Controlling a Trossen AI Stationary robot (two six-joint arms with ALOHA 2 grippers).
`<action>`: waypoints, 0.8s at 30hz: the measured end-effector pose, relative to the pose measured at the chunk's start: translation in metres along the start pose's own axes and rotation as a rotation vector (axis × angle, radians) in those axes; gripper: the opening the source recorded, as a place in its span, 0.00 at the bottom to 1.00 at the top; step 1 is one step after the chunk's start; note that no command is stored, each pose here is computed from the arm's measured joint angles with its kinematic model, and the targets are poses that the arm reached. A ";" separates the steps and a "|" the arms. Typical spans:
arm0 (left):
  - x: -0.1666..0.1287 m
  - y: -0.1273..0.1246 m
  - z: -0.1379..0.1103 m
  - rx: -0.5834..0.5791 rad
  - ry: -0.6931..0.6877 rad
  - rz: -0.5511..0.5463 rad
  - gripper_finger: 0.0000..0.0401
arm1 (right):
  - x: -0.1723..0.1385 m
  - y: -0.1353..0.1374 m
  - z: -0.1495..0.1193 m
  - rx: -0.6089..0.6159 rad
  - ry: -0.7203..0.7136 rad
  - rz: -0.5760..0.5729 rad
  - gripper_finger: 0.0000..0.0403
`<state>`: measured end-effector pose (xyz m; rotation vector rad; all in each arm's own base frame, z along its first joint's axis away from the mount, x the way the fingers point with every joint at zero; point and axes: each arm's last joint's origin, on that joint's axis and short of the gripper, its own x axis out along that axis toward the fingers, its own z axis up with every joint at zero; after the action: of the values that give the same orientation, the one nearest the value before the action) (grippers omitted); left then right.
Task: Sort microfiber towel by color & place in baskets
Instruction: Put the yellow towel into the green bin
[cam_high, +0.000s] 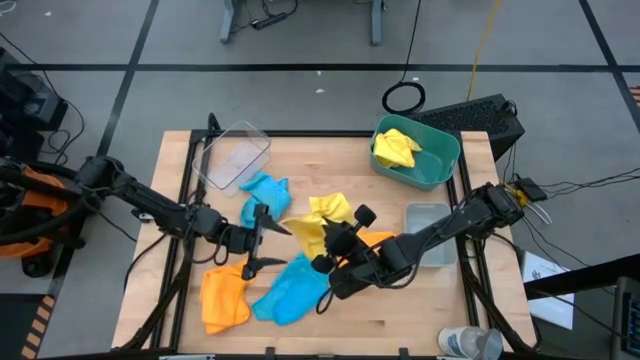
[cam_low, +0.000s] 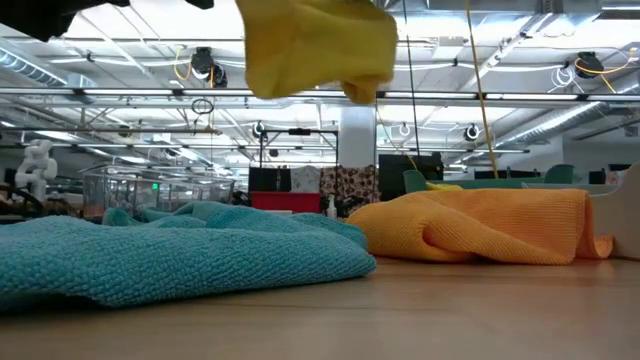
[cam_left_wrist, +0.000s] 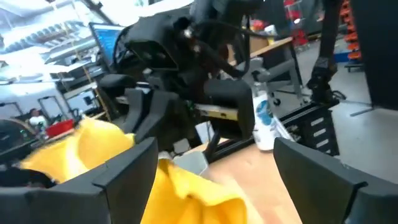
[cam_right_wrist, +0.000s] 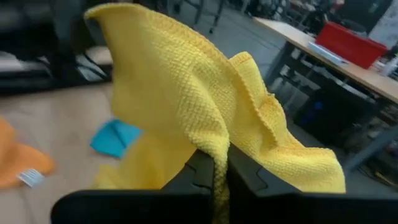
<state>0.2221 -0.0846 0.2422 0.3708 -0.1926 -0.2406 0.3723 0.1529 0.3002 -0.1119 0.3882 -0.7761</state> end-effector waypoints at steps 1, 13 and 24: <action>0.002 -0.002 -0.002 0.000 -0.005 0.003 0.81 | -0.002 0.003 0.004 0.008 -0.020 0.016 0.02; 0.022 -0.014 -0.029 0.127 -0.001 0.246 0.81 | -0.023 0.025 0.031 0.050 -0.164 0.300 0.02; 0.026 -0.019 -0.036 0.132 -0.031 0.189 0.72 | -0.004 0.034 0.027 0.085 -0.151 0.385 0.02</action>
<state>0.2511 -0.0969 0.2053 0.4768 -0.2728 -0.0476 0.4025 0.1793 0.3182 -0.0143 0.2229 -0.3995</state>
